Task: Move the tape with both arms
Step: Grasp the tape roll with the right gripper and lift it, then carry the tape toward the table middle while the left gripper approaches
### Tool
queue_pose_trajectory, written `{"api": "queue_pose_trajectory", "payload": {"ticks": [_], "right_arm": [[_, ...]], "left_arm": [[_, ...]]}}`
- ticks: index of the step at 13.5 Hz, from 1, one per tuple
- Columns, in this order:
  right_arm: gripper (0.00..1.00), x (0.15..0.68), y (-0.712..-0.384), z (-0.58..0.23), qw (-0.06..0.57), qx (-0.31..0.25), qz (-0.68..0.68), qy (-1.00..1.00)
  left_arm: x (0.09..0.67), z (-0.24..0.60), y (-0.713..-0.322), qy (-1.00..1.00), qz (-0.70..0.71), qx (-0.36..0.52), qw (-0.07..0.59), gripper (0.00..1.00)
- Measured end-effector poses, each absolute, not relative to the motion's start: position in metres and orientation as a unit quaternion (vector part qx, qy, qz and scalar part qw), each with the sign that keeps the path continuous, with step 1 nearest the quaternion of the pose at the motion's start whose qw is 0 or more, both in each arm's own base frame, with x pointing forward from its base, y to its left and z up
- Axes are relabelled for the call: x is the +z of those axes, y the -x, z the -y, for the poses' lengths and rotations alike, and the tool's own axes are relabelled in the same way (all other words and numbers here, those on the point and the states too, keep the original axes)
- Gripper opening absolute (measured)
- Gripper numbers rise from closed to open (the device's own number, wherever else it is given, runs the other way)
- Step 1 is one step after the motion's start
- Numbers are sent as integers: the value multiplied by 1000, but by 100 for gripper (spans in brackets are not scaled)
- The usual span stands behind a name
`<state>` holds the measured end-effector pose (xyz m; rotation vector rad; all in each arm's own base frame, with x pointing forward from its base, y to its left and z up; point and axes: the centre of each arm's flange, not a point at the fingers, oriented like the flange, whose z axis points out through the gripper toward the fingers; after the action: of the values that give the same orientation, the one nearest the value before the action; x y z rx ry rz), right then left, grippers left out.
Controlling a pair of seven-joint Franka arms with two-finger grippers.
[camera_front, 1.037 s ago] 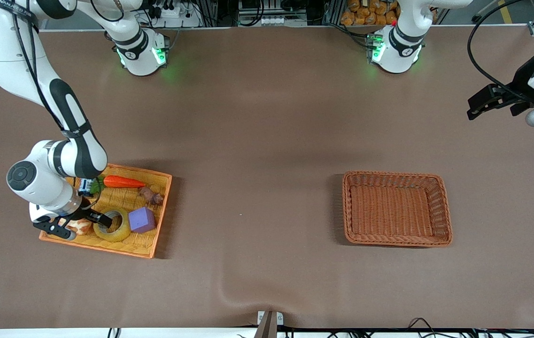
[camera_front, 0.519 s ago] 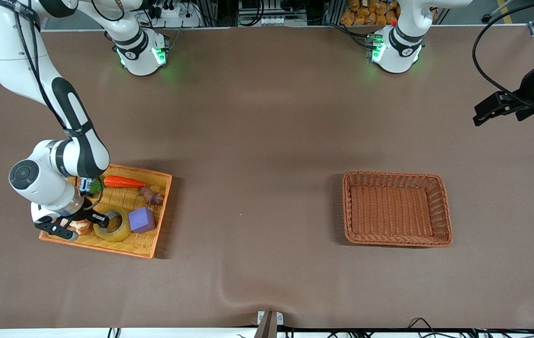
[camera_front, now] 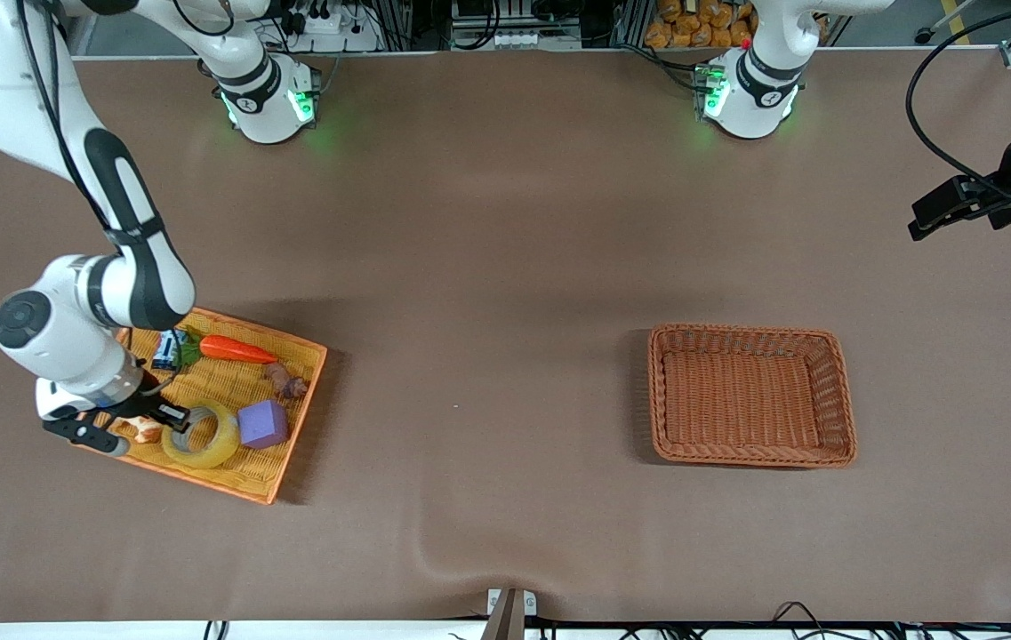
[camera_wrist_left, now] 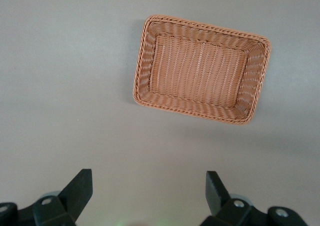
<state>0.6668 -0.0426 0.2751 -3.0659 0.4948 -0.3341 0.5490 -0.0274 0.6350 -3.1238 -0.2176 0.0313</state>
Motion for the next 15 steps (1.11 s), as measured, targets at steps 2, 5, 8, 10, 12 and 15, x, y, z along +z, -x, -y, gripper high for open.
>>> {"api": "queue_pose_trajectory", "payload": {"ticks": [2,5,8,10,12,15], "right_arm": [[22,317,-663,43,7,-107,-136,985],[22,356,-649,32,5,-73,-113,991],[22,370,-647,-22,12,-75,-106,991],[22,374,-645,-76,23,-78,-142,987],[22,382,-642,-125,35,-84,-171,981],[22,391,-631,-185,49,-87,-189,977]], "left_arm": [[634,28,-550,998,69,11,5,100],[631,29,-551,998,68,14,6,100],[627,32,-553,998,65,17,7,100],[627,31,-553,998,59,17,7,100],[626,30,-553,998,56,18,7,100],[626,29,-554,998,55,18,7,100]]}}
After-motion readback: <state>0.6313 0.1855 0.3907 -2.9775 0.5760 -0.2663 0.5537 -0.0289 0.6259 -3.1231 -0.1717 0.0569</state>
